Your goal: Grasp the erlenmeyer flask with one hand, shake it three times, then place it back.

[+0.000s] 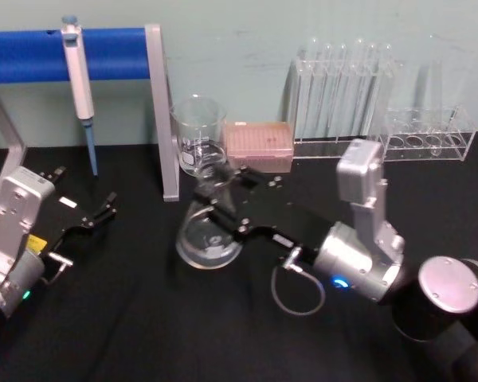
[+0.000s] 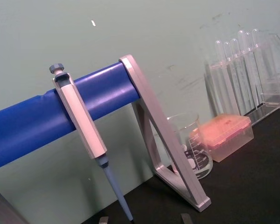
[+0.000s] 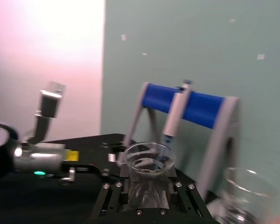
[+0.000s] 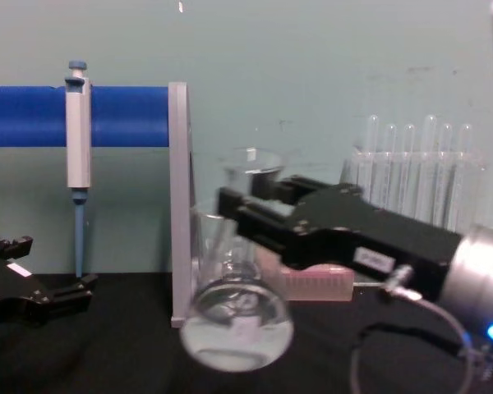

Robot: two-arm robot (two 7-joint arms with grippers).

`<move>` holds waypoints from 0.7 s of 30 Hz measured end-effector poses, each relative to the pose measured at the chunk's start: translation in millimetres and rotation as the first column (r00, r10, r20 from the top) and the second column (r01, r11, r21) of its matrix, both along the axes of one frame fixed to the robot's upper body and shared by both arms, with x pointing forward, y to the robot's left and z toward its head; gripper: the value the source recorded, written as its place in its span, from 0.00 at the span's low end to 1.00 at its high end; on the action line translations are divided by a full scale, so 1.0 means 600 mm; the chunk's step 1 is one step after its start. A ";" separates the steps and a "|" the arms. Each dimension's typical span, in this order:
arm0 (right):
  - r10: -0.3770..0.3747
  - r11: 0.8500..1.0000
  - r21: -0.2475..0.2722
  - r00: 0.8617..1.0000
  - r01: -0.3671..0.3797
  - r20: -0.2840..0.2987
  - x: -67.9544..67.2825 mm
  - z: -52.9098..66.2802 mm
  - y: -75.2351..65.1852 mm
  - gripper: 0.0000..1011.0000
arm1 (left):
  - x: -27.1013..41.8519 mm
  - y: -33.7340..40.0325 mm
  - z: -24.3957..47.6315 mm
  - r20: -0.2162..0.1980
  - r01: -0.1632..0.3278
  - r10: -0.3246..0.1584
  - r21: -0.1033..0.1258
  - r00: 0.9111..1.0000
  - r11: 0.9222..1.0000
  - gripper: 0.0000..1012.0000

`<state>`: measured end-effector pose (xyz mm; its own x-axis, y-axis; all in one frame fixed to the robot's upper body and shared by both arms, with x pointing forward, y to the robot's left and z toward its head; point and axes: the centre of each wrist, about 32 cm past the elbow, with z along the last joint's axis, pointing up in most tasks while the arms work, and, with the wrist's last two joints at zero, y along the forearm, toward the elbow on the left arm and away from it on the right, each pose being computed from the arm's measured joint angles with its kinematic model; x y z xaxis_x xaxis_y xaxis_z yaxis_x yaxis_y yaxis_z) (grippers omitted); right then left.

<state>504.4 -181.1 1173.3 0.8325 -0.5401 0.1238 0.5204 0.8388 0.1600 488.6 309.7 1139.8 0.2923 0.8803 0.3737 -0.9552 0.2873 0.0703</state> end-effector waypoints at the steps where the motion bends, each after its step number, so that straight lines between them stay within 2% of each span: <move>1: 0.012 1.000 0.000 1.000 -0.012 -0.001 0.001 0.000 0.005 0.44 | 0.000 0.000 0.000 0.000 0.000 0.000 0.000 1.000 1.000 0.99; 10: 0.112 0.994 -0.002 0.994 -0.112 -0.008 0.008 -0.001 0.041 0.44 | 0.000 0.000 0.000 0.000 0.000 0.000 0.000 1.000 1.000 0.99; 15: 0.111 0.994 -0.001 0.994 -0.111 -0.007 0.005 -0.001 0.042 0.44 | 0.000 0.000 0.000 0.000 0.000 0.000 0.000 1.000 1.000 0.99; 21: 0.054 0.999 0.000 0.999 -0.054 0.003 -0.005 0.000 0.029 0.44 | 0.000 0.000 0.000 0.000 0.000 0.000 0.000 1.000 1.000 0.99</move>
